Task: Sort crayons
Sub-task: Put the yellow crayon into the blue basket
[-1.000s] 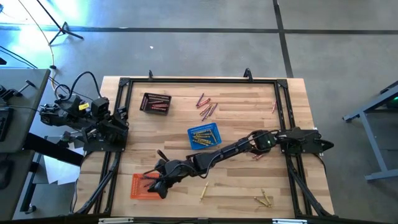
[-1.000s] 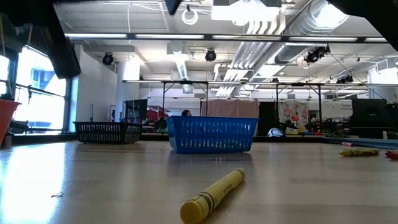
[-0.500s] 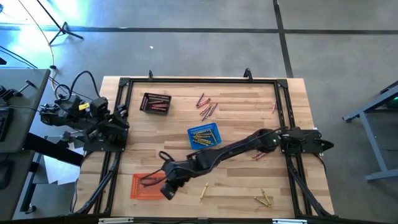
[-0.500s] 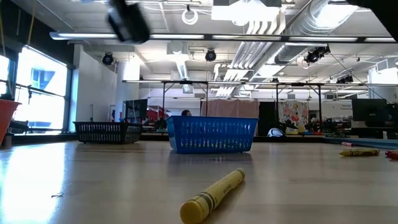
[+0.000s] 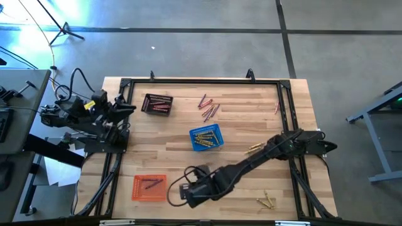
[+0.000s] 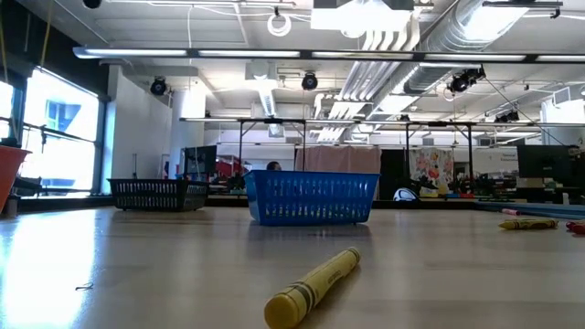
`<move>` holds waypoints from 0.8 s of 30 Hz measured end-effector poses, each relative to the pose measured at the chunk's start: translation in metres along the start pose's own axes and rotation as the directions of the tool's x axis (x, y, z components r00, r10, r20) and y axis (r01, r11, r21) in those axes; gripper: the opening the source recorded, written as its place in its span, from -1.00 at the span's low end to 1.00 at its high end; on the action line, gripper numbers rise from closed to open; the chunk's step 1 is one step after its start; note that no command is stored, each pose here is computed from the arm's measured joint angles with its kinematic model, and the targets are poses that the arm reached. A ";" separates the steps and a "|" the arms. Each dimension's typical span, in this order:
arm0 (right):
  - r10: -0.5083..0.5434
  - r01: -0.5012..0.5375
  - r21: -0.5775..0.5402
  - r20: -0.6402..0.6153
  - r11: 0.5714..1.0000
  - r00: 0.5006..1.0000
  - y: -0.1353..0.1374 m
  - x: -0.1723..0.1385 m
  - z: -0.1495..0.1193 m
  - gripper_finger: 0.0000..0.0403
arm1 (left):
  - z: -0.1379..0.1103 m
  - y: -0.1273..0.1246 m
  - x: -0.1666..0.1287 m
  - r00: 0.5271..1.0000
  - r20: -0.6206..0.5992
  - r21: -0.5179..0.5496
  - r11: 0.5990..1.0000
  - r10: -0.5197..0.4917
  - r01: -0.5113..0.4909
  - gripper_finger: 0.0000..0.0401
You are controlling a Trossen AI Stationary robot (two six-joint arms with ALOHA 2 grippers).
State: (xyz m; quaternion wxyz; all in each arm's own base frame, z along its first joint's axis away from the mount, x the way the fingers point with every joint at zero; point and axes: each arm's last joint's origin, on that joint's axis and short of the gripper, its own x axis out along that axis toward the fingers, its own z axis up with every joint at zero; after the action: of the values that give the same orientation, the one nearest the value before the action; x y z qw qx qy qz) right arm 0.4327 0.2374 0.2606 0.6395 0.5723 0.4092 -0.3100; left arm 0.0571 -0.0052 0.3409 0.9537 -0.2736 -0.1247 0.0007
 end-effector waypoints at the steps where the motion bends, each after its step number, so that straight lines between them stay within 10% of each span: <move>1: -0.009 0.008 0.041 0.021 0.999 1.000 -0.003 0.001 -0.002 -0.64 | 0.000 0.000 0.000 1.000 -0.003 -0.001 1.000 -0.005 0.005 -0.55; 9: -0.163 0.168 0.286 -0.043 0.943 0.986 -0.034 0.030 -0.019 -0.64 | -0.001 -0.001 0.000 0.999 -0.021 -0.002 1.000 -0.031 0.031 -0.55; 24: -0.213 0.223 0.336 -0.064 0.915 0.975 -0.060 0.081 -0.002 -0.64 | -0.002 -0.003 0.000 0.990 -0.069 -0.059 0.991 -0.120 0.116 -0.55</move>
State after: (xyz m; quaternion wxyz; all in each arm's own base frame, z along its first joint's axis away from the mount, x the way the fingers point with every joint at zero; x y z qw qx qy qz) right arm 0.4187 0.2360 0.1607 0.4867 0.6292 0.4189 -0.4378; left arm 0.0571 -0.0092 0.3407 0.9481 -0.2917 -0.1060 -0.0691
